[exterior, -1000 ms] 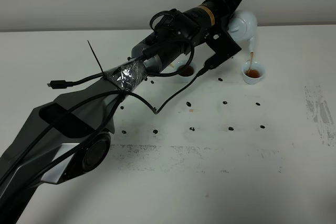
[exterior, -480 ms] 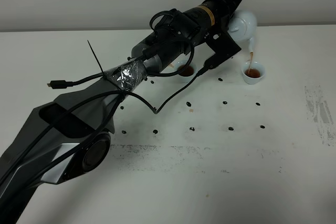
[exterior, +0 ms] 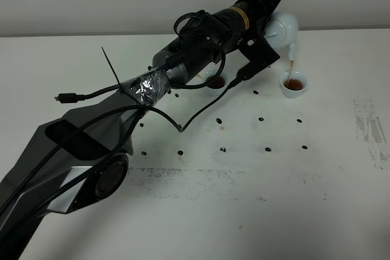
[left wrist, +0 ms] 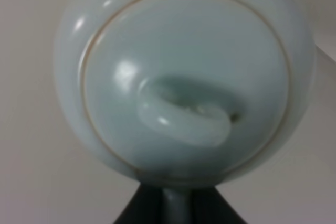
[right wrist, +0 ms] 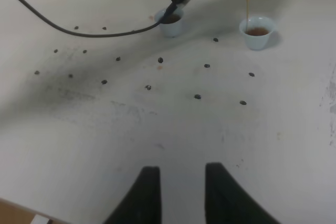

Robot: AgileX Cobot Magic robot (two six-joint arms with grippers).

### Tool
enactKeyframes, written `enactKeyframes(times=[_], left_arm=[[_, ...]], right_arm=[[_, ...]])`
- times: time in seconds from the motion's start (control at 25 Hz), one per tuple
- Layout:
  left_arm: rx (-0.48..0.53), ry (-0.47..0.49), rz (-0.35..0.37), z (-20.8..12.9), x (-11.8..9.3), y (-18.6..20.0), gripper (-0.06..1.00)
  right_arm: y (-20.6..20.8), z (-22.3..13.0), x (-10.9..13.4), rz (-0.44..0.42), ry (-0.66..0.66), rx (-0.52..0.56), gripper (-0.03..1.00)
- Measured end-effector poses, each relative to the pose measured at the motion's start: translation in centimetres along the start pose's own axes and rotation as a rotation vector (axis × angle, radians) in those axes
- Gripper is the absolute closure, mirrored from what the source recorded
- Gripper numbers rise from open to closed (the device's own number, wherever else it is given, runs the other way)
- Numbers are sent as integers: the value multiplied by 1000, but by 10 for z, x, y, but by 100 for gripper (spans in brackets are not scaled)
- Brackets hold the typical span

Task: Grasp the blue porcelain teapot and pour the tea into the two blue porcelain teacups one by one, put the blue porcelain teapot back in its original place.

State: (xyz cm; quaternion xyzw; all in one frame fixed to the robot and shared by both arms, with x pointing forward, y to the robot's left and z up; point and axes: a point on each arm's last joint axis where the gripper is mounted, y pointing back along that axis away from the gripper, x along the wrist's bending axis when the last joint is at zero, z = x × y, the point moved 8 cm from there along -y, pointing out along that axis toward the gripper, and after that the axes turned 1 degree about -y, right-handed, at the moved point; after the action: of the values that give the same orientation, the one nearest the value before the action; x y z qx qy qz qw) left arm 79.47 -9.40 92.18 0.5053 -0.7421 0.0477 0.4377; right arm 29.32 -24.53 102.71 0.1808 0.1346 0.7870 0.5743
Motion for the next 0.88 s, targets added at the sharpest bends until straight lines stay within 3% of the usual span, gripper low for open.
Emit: enactKeyframes(times=[0.88], left_arm=[[0,0,1,0,0,0,85]], right_arm=[[0,0,0,0,0,0,73]])
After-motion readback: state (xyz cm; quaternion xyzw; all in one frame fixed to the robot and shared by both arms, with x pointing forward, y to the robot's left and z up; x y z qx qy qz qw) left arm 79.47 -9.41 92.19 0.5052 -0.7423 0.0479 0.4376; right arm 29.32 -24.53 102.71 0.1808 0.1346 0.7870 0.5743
